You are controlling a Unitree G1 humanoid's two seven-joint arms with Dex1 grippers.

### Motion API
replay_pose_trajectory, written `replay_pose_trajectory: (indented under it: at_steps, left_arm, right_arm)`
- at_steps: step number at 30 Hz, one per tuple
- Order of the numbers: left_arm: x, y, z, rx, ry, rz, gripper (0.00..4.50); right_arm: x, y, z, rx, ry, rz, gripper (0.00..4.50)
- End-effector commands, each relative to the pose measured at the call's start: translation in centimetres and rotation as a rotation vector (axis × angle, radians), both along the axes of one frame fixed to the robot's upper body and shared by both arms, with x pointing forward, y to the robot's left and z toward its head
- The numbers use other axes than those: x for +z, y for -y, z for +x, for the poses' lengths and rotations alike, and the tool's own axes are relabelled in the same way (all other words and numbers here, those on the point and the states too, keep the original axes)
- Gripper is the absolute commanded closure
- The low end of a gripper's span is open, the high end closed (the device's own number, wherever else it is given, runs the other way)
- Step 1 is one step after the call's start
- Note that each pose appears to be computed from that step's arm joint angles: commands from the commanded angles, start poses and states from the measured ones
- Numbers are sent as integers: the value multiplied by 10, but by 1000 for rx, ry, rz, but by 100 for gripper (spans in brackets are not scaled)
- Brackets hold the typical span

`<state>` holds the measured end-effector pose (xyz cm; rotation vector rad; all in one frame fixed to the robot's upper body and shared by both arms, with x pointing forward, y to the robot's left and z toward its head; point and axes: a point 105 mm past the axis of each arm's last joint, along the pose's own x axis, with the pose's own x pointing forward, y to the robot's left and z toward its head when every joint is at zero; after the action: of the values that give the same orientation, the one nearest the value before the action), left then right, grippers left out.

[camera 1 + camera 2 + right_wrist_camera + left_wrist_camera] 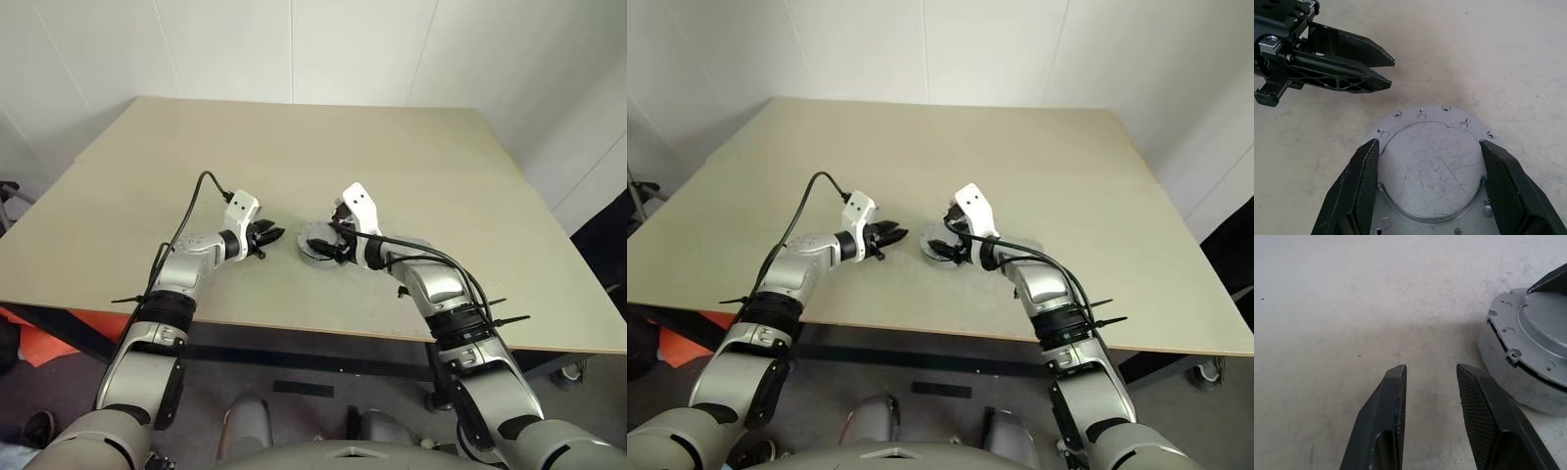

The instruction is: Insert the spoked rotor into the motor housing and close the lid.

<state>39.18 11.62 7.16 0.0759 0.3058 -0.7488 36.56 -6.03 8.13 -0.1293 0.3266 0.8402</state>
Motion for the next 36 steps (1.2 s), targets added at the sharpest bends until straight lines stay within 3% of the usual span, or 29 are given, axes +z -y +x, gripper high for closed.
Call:
replay_pose_trajectory:
  at_steps: [1, 19, 28, 34, 36]
  left_arm:
    - [17, 1, 4, -8, 61, -5, 275]
    - [17, 0, 3, -5, 62, -2, 275]
    - [17, 2, 3, -4, 51, -17, 275]
    - [24, 20, 3, 5, -41, -206, 275]
    - [30, 27, 4, 13, -85, -312, 318]
  right_arm:
    - [17, 5, 3, -5, 57, 15, 139]
    - [-10, 9, 3, 16, 89, -107, 139]
    - [-33, 18, -8, 43, -38, -127, 139]
    - [-34, 20, -8, 40, -44, -128, 139]
    - [-33, 20, -7, 38, -42, -127, 139]
